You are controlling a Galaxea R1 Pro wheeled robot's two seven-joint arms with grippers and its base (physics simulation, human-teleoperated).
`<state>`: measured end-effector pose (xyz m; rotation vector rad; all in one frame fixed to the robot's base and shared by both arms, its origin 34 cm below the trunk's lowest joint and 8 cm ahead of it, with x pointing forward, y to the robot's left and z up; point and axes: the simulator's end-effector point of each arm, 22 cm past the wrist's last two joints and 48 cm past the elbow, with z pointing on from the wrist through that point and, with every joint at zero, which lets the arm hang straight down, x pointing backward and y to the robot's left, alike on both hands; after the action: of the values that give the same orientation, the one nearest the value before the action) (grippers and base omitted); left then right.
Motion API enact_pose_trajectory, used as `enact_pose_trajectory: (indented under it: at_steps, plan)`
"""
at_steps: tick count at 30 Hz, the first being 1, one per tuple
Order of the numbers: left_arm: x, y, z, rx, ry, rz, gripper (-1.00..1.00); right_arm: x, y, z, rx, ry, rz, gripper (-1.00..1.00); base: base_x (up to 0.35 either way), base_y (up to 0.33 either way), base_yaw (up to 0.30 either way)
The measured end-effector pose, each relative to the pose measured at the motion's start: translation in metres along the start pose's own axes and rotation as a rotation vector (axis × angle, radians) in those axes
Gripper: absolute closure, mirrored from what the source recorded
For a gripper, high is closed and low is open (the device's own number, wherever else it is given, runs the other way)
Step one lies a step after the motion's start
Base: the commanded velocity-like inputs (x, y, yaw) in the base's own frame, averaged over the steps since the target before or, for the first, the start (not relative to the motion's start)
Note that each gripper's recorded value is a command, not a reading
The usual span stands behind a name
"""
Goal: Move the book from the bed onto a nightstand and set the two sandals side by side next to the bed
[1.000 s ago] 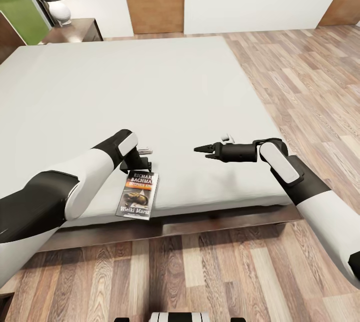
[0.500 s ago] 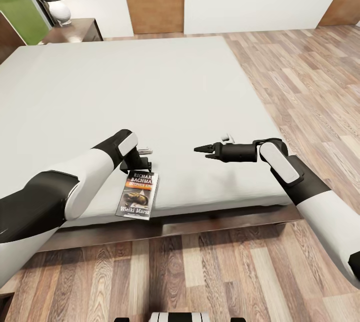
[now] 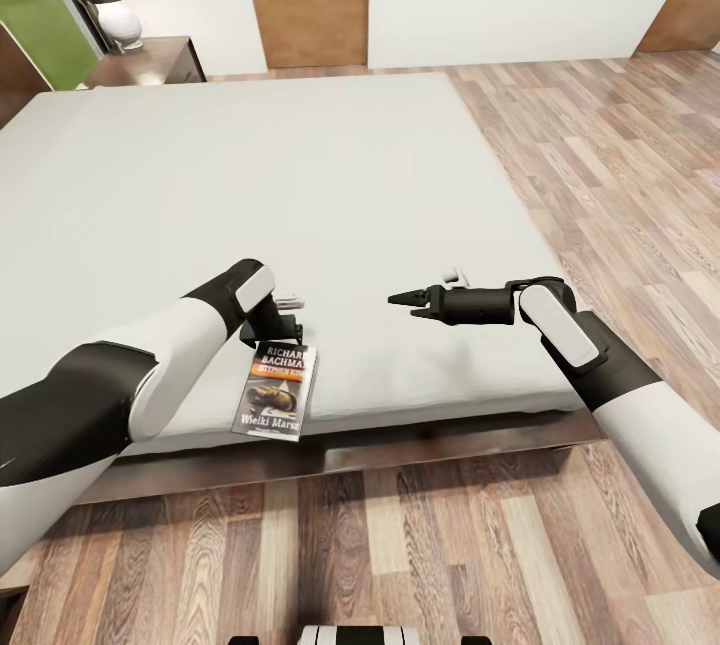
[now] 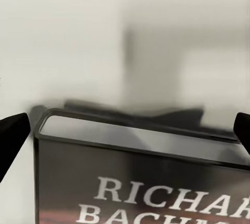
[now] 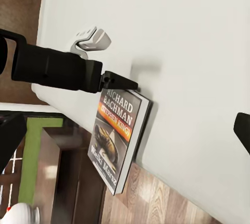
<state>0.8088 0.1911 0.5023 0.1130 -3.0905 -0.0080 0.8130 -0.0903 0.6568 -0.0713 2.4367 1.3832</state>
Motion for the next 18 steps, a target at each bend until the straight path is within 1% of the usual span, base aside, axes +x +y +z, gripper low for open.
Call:
enact_pose_trajectory:
  at_steps: [14,18]
  plan:
    - [-0.0006,0.0006,-0.0004,0.009,0.001,-0.011,-1.00,0.0002,0.0000,0.0004,0.001,0.000,-0.001,-1.00,0.000,0.000,0.000]
    - [-0.0010,0.0030,-0.0006,0.013,0.002,-0.020,-1.00,0.0002,0.0000,0.0004,0.001,0.001,-0.001,-1.00,0.000,0.000,0.000]
